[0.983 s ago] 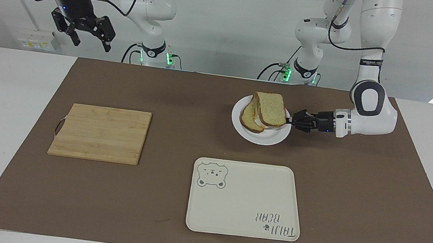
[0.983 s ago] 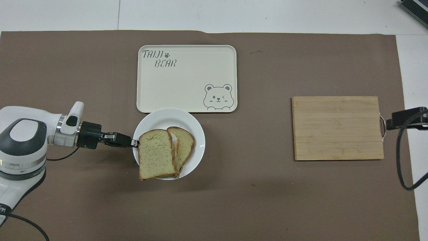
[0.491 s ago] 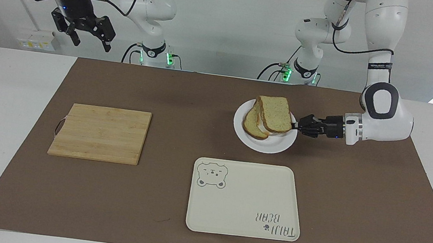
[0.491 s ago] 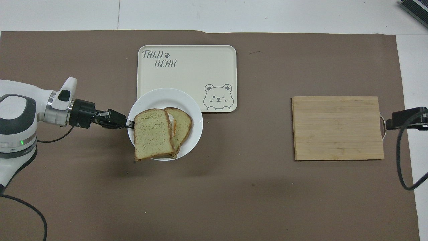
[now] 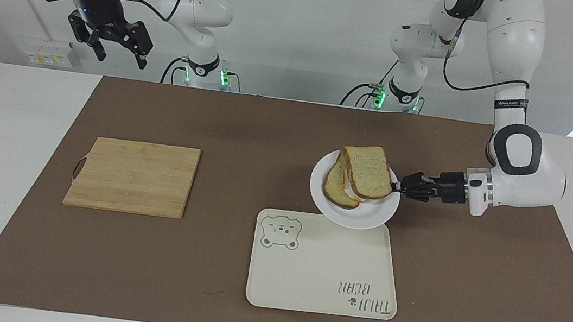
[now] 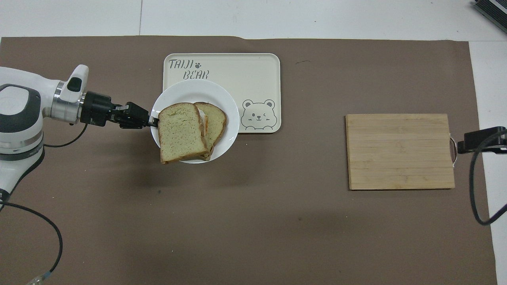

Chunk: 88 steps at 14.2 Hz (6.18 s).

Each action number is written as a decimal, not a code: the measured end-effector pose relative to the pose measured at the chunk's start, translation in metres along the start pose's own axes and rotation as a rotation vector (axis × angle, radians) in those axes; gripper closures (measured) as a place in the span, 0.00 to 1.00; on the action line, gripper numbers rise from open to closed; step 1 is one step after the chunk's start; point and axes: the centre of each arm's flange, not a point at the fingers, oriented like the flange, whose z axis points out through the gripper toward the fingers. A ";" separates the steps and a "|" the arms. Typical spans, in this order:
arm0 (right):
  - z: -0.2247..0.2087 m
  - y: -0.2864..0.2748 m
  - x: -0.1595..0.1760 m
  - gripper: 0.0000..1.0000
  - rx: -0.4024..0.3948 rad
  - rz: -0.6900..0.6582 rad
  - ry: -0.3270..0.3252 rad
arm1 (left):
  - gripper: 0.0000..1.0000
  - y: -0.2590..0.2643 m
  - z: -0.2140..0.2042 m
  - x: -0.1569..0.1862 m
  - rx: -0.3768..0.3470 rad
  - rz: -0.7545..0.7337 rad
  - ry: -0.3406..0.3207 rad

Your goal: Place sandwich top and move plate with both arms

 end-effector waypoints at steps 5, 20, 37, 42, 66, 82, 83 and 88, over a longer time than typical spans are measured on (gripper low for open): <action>0.000 0.000 0.000 0.00 0.000 0.001 0.000 | 0.95 -0.006 0.002 0.039 -0.008 0.009 0.012; 0.000 0.000 0.000 0.00 -0.001 0.001 0.000 | 0.95 -0.057 0.060 0.111 -0.072 0.021 0.009; -0.002 0.001 0.003 0.00 -0.020 -0.056 0.028 | 0.95 -0.099 0.084 0.133 -0.099 0.065 0.011; -0.002 0.001 0.003 0.00 -0.020 -0.056 0.028 | 0.95 -0.100 0.084 0.134 -0.099 0.066 0.011; -0.002 0.001 0.003 0.00 -0.020 -0.056 0.028 | 0.95 -0.101 0.075 0.135 -0.017 0.033 0.029; -0.002 0.001 0.003 0.00 -0.020 -0.056 0.027 | 0.00 -0.061 0.025 0.127 0.154 0.067 0.052; -0.002 0.001 0.003 0.00 -0.020 -0.056 0.027 | 0.00 -0.059 0.018 0.126 0.191 0.059 0.056; -0.002 0.001 0.003 0.00 -0.020 -0.056 0.028 | 0.00 0.004 -0.010 0.119 0.522 0.064 0.145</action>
